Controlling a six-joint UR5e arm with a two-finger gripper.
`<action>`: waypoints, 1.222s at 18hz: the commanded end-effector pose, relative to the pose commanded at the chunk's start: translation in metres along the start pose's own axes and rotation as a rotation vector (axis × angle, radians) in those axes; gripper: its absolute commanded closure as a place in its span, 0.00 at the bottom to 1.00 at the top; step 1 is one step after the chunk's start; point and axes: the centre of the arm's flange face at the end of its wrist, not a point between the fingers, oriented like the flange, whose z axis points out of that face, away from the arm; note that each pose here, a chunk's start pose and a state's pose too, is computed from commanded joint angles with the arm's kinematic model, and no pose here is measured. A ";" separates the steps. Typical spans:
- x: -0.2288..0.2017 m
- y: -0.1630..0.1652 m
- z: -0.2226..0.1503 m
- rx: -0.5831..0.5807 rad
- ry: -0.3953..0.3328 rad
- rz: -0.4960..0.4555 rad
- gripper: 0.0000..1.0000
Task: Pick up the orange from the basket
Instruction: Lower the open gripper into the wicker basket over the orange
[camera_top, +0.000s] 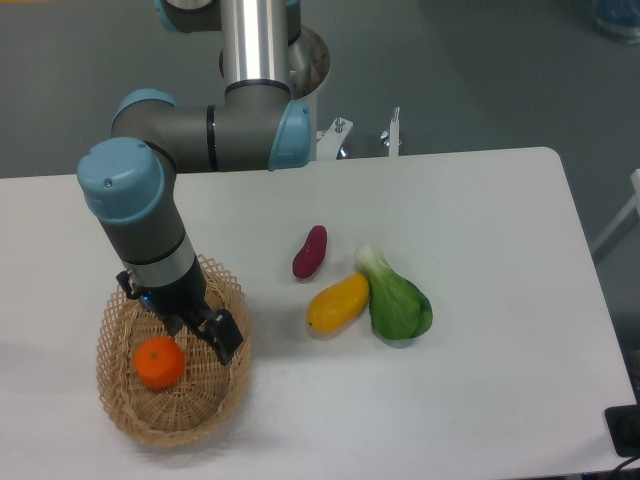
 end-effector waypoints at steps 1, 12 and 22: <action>0.000 0.000 0.000 -0.001 -0.001 0.005 0.00; -0.001 0.008 0.010 0.000 0.009 -0.165 0.00; 0.040 -0.003 0.063 -0.023 0.154 -0.223 0.00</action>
